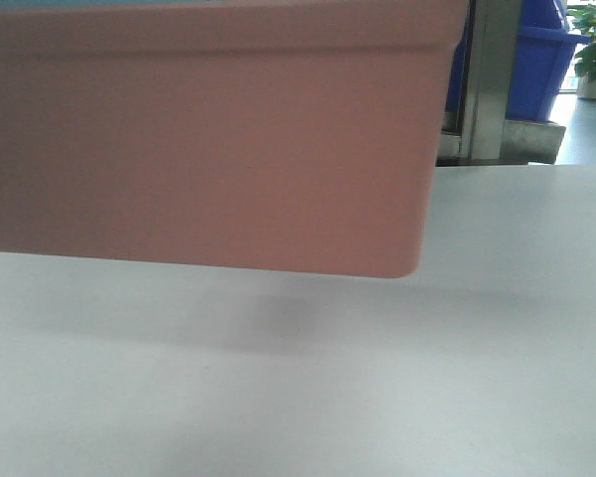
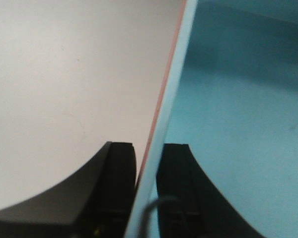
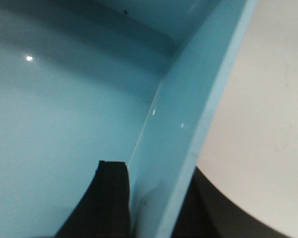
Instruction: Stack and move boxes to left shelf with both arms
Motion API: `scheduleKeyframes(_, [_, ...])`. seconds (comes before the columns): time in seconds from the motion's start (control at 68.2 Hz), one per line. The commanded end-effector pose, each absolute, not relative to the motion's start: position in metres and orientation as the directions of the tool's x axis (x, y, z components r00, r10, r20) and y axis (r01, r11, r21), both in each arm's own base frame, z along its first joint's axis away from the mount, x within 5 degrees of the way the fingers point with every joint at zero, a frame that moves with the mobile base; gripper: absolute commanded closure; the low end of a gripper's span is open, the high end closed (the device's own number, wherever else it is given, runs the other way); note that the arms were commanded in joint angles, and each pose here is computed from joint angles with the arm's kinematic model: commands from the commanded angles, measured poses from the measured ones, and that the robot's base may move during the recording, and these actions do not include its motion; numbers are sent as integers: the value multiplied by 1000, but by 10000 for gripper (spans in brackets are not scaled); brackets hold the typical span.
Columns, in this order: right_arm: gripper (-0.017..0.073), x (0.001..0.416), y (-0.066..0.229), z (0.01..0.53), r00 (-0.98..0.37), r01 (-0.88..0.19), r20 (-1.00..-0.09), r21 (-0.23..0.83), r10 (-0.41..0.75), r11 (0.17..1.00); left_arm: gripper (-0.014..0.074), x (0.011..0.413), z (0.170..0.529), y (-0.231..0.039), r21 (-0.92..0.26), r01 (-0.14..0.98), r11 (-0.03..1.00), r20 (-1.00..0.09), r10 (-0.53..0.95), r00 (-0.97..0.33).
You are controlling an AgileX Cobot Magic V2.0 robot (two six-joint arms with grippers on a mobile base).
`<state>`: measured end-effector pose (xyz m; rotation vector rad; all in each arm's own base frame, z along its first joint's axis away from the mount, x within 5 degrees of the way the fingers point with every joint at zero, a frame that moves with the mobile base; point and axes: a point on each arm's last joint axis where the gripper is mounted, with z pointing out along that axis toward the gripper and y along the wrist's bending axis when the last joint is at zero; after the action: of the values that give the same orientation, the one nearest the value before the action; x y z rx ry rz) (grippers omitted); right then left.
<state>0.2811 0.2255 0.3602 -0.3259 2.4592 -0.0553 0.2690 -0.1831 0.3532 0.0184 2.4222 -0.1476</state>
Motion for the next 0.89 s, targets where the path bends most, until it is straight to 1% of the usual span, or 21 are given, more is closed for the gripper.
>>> scheduleKeyframes(0.0, [523,274,244,394,-635,-320,-757,80,-151,944,596,261,394,-206,-320,225,920,-776,-119,-620])
scheduleKeyframes(0.88, [523,274,244,394,-635,-320,-757,80,-151,944,596,261,394,-206,-320,225,920,-776,-119,-620])
